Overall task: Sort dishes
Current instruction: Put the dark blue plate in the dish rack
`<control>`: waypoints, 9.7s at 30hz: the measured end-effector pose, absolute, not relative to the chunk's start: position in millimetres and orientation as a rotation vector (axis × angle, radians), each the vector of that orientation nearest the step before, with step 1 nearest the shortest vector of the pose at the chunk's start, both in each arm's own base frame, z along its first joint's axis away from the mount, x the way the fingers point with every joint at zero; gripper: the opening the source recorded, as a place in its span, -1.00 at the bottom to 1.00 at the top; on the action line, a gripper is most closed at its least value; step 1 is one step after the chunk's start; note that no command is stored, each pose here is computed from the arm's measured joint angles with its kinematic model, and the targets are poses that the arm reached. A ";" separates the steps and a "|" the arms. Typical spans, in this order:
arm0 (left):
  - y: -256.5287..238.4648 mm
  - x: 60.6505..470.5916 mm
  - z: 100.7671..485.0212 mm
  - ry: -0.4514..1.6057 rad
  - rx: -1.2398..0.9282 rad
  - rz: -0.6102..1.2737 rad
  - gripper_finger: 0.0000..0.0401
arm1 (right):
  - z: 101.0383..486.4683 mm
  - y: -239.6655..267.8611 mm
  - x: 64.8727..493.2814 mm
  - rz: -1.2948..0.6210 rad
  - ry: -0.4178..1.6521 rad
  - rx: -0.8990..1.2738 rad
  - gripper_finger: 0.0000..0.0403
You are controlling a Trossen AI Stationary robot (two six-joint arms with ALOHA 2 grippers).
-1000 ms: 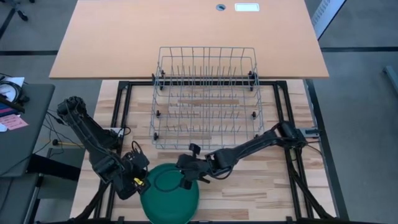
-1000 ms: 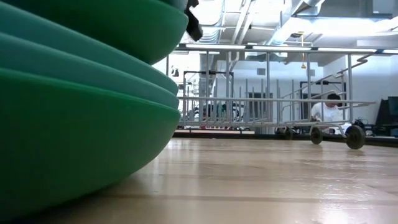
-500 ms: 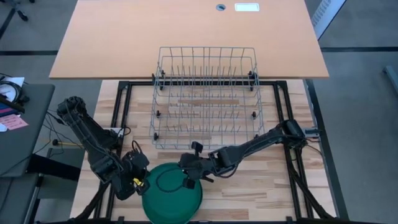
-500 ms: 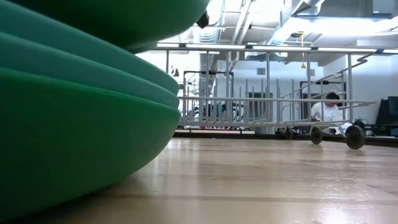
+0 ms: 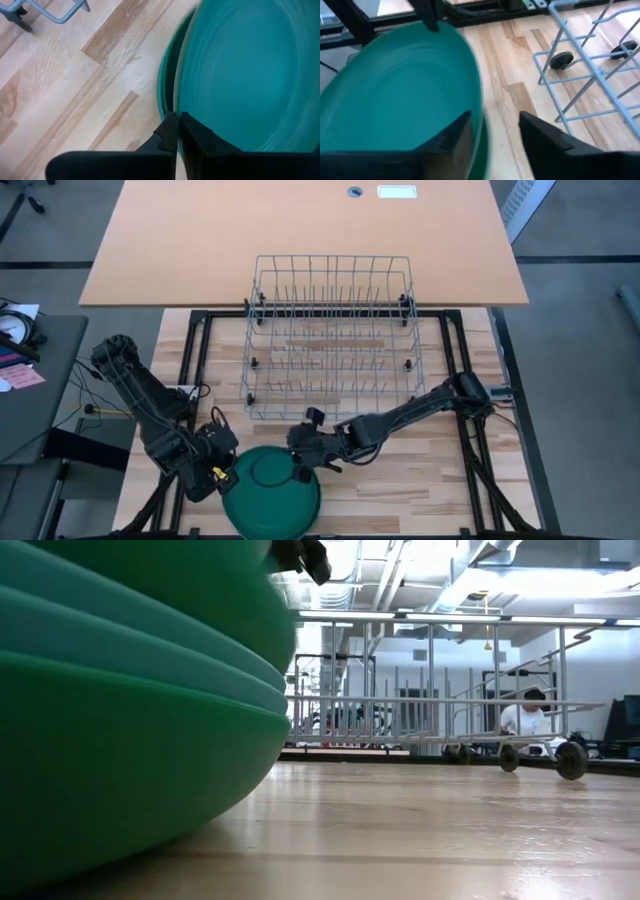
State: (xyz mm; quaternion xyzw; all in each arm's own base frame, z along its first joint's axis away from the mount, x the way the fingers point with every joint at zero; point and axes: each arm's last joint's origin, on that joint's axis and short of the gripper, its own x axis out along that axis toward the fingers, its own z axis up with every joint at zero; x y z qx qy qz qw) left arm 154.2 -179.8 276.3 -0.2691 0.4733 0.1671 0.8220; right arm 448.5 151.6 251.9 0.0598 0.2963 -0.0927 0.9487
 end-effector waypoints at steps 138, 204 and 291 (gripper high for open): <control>-220.9 96.8 369.1 0.121 0.018 0.213 -0.74 | 396.2 125.4 301.8 -0.184 0.453 0.026 -0.98; -156.7 194.3 364.0 0.188 0.351 0.734 0.11 | 347.0 128.8 340.0 -0.830 0.213 -0.417 -0.98; -13.1 182.1 531.3 0.312 0.273 0.737 -0.99 | 310.0 62.9 127.7 -0.148 0.285 0.134 -0.29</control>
